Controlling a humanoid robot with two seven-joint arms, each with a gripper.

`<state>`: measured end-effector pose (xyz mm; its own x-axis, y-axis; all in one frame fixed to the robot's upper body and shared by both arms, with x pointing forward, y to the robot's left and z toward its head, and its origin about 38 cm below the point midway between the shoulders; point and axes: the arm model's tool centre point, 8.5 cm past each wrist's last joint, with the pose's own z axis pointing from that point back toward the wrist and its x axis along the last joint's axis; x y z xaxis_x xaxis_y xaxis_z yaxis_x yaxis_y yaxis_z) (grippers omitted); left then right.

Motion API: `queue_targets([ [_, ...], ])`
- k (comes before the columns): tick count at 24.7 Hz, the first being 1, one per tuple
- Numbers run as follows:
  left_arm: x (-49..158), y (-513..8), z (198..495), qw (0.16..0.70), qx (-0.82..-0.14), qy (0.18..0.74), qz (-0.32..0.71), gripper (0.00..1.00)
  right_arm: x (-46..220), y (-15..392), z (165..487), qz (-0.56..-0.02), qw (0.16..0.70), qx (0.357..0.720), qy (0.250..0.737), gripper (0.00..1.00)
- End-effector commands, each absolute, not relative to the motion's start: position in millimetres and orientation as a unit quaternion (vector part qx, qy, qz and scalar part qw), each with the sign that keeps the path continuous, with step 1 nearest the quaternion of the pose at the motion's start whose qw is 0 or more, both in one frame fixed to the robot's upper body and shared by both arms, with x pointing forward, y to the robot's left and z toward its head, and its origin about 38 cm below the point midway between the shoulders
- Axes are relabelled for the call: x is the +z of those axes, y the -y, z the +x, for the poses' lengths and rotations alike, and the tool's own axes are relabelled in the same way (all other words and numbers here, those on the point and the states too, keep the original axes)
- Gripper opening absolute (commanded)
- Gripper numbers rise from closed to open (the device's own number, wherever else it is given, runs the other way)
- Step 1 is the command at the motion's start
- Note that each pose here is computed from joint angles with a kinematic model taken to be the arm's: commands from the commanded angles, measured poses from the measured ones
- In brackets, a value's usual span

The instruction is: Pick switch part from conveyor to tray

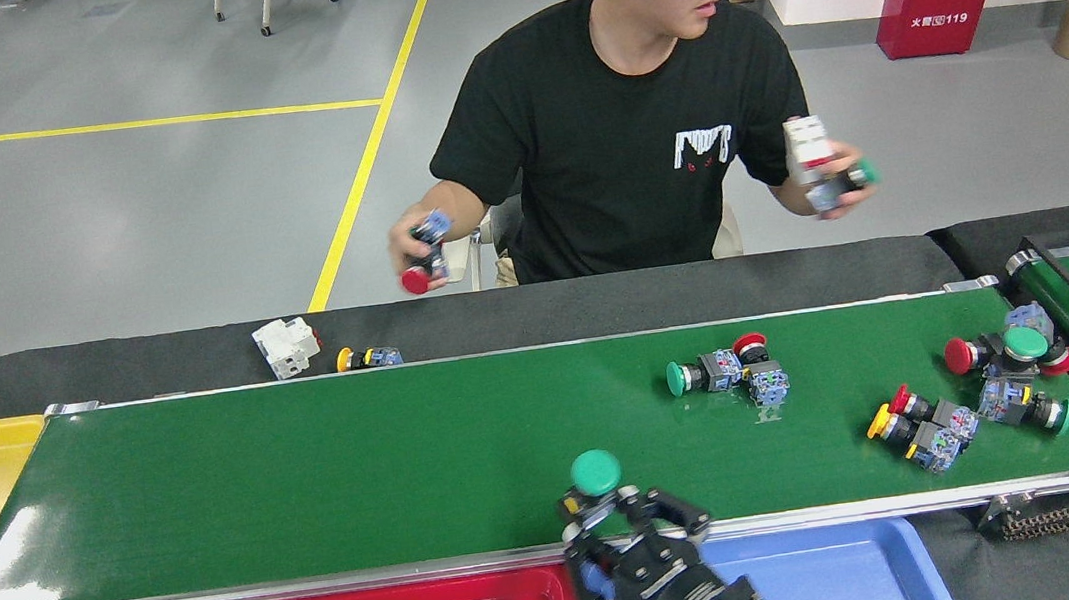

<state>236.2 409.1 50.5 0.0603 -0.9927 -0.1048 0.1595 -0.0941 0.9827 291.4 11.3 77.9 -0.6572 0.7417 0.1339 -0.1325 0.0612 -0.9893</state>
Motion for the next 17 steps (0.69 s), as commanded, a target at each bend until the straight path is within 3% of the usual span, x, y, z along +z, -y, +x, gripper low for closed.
queue_targets([
  [1, 60, -410, 240, 0.515, -0.545, 0.427, 0.506, 1.00, 87, -20, 290, -0.235, 0.326, 0.638, 0.657, 1.00],
  [5, 62, -411, 242, 0.517, -0.534, 0.438, 0.505, 1.00, 93, -5, 299, -0.255, 0.346, 0.618, 0.659, 1.00],
  [6, 62, -411, 242, 0.517, -0.534, 0.438, 0.505, 1.00, 98, 17, 310, -0.286, 0.370, 0.592, 0.657, 1.00],
  [8, 63, -411, 242, 0.516, -0.534, 0.438, 0.506, 1.00, 82, 80, 307, -0.357, 0.455, 0.527, 0.622, 1.00],
  [12, 64, -410, 242, 0.515, -0.535, 0.439, 0.506, 1.00, 58, 182, 297, -0.473, 0.537, 0.442, 0.540, 1.00],
  [17, 64, -410, 242, 0.515, -0.535, 0.439, 0.506, 1.00, 43, 219, 295, -0.495, 0.568, 0.432, 0.495, 1.00],
])
